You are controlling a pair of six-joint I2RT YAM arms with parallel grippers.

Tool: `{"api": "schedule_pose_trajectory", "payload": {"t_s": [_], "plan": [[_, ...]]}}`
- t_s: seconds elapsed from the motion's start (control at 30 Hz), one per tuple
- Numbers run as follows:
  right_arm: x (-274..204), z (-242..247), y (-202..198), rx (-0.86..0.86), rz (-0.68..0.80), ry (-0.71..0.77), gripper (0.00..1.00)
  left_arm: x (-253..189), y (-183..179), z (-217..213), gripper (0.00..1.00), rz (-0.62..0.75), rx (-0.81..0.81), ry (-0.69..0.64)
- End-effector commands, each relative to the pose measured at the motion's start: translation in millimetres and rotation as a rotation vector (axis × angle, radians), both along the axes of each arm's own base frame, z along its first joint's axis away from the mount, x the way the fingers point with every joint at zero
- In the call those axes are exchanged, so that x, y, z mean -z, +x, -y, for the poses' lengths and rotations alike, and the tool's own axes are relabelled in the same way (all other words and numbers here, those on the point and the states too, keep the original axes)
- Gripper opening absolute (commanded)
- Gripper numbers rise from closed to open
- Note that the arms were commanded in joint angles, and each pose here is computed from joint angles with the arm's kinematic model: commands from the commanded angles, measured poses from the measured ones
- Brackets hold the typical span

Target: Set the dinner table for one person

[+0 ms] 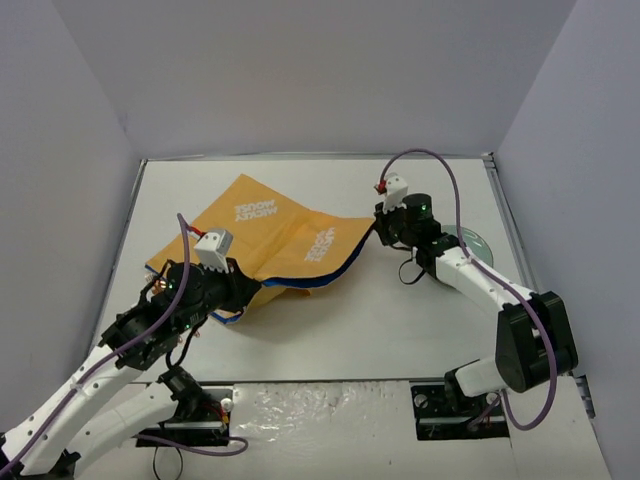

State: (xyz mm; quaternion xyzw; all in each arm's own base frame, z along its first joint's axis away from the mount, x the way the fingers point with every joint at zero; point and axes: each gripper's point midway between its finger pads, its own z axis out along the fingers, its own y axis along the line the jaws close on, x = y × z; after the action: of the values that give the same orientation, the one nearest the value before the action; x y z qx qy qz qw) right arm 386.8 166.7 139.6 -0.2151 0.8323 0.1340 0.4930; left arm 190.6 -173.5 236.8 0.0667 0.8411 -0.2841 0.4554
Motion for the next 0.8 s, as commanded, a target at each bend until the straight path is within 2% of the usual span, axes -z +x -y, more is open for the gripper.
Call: {"api": "schedule_pose_trajectory", "payload": {"t_s": [0.0, 0.13, 0.2, 0.23, 0.3, 0.33, 0.47, 0.57, 0.63, 0.7, 0.77], "plan": [[-8.9, 36.3, 2.6, 0.217, 0.051, -0.013, 0.0, -1.7, 4.9, 27.1, 0.0, -0.001, -0.02, -0.119], [4.8, 54.7, -5.9, 0.301, 0.027, -0.047, 0.05, 21.8, -2.5, 48.9, 0.0, -0.048, 0.027, -0.088], [11.0, 64.4, -10.5, 0.371, 0.004, -0.04, 0.13, 29.4, -8.3, 57.6, 0.0, -0.06, 0.053, -0.062], [13.9, 70.0, -12.7, 0.405, -0.005, -0.043, 0.19, 32.8, -12.7, 61.9, 0.07, -0.065, 0.072, -0.047], [17.9, 76.7, -18.6, 0.439, -0.021, -0.048, 0.25, 38.1, -23.2, 69.8, 0.22, -0.075, 0.112, -0.019], [14.1, 79.5, -20.9, 0.456, -0.018, -0.041, 0.3, 39.2, -29.9, 74.1, 0.29, -0.075, 0.137, -0.008], [-10.0, 72.7, -28.4, 0.425, 0.019, 0.028, 0.4, 39.2, -38.6, 77.6, 0.58, -0.08, 0.17, 0.028], [-27.9, 72.1, -31.8, 0.435, 0.045, 0.078, 0.54, 31.6, -39.5, 81.6, 0.82, -0.072, 0.194, 0.034], [-43.1, 65.9, -32.8, 0.414, 0.067, 0.125, 0.61, 24.2, -38.7, 86.9, 0.92, -0.057, 0.218, 0.04], [-49.5, 54.8, -34.2, 0.372, 0.052, 0.17, 0.69, 19.8, -34.7, 90.8, 0.94, -0.042, 0.222, 0.052], [-43.7, 44.8, -35.9, 0.349, 0.006, 0.204, 0.72, 14.8, -23.7, 94.3, 0.95, -0.019, 0.198, 0.075]]}}
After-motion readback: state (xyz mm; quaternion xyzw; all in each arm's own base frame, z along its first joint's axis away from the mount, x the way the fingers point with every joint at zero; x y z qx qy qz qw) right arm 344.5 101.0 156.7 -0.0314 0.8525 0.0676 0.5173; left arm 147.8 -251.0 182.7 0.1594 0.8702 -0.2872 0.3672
